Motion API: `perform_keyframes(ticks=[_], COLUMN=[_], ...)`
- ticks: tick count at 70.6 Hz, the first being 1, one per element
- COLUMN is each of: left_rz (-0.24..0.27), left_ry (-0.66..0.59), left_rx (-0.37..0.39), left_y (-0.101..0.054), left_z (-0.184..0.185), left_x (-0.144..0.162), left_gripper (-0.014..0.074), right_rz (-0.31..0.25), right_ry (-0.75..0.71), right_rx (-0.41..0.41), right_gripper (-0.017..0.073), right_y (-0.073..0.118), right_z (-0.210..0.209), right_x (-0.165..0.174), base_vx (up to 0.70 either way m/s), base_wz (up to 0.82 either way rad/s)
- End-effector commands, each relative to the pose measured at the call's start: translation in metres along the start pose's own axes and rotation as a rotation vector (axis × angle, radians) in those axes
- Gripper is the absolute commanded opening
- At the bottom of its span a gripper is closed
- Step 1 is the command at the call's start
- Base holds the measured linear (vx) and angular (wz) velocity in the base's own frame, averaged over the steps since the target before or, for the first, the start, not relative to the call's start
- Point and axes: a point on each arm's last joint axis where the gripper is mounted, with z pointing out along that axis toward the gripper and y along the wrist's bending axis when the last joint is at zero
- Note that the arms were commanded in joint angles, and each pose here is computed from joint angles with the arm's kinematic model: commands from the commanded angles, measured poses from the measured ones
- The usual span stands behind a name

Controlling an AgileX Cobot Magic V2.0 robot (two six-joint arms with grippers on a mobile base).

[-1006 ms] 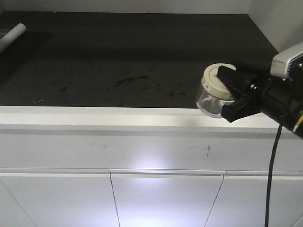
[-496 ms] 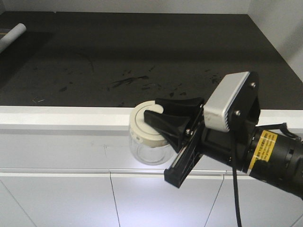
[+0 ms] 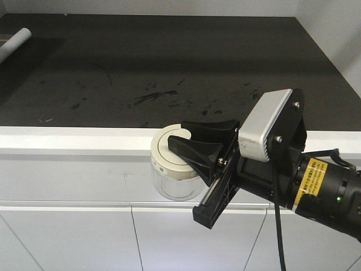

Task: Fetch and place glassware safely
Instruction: 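Lift the jar and pull it out of the hood toward the robot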

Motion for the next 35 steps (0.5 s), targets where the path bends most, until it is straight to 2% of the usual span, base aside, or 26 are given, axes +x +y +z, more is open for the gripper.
perform_keyframes(ticks=[1, 35], left_rz=[-0.02, -0.02], left_ry=[-0.092, -0.092], left_rx=[-0.002, -0.002], left_y=[0.0013, 0.0013], left_z=[0.0002, 0.0002], left_x=[-0.0152, -0.0152], left_gripper=[-0.0007, -0.0007], right_rz=[0.004, 0.004], right_ry=[-0.115, -0.115], right_rx=[-0.032, -0.032], right_gripper=[0.0, -0.0001], right_y=[0.0033, 0.0033], right_z=[-0.0044, -0.0044], right_x=[-0.0216, -0.0215], base_vx=[0.0, 0.0], base_wz=[0.0, 0.0])
